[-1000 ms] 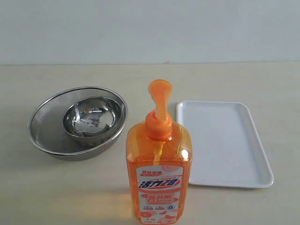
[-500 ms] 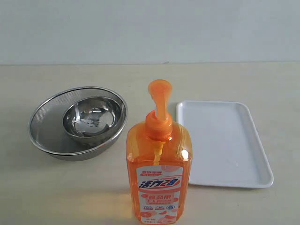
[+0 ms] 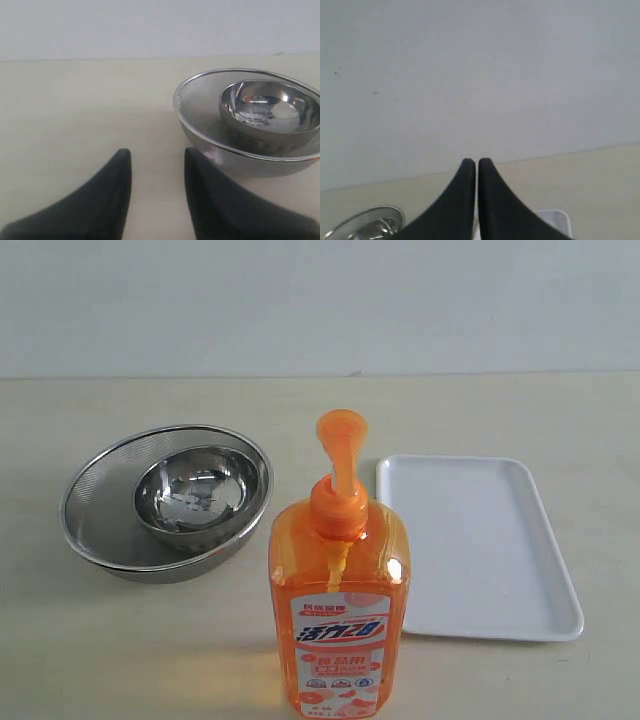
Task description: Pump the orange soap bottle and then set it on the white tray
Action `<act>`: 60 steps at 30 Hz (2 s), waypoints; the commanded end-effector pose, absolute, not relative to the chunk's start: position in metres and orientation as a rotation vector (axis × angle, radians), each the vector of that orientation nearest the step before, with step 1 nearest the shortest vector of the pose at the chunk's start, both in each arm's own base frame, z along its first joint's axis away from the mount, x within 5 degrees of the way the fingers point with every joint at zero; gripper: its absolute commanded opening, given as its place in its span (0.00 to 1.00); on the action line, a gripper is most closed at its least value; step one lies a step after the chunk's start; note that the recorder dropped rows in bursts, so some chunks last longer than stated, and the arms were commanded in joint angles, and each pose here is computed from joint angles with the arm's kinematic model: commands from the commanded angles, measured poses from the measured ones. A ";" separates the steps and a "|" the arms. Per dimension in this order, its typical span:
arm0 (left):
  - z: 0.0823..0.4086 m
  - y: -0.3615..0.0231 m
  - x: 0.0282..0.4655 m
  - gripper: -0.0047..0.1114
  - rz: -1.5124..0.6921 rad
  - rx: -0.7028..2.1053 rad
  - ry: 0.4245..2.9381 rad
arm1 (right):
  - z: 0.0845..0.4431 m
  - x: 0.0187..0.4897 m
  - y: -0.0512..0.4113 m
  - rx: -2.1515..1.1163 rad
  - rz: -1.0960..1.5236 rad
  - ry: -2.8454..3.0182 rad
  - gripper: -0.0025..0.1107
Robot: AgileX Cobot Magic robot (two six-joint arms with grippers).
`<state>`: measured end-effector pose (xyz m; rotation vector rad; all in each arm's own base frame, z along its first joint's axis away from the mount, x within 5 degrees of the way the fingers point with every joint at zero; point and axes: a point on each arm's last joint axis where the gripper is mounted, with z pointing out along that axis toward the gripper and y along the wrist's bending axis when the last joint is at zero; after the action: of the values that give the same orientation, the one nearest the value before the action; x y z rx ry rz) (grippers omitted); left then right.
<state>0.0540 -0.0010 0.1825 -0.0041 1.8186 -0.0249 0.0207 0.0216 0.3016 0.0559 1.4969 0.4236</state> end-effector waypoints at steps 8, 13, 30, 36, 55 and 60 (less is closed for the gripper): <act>0.185 -0.001 0.054 0.33 -0.024 -0.008 1.798 | 0.303 0.017 0.029 0.028 0.539 1.515 0.02; 0.185 -0.001 0.054 0.33 -0.024 -0.008 1.798 | 0.304 0.037 0.053 -0.394 0.574 1.549 0.02; 0.185 -0.001 0.054 0.33 -0.024 -0.008 1.798 | 0.279 0.108 0.081 -0.931 0.903 1.560 0.61; 0.185 -0.001 0.054 0.33 -0.024 -0.008 1.798 | 0.261 0.126 0.086 -0.970 0.929 1.584 0.61; 0.185 -0.001 0.054 0.33 -0.024 -0.008 1.798 | 0.228 0.149 0.103 -1.066 0.839 1.653 0.61; 0.185 -0.001 0.054 0.33 -0.024 -0.008 1.798 | 0.230 0.151 0.103 -1.055 0.836 1.650 0.61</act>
<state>0.0540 -0.0010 0.1825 -0.0041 1.8186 -0.0249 0.1491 0.1020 0.2279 -1.0603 1.6626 0.8383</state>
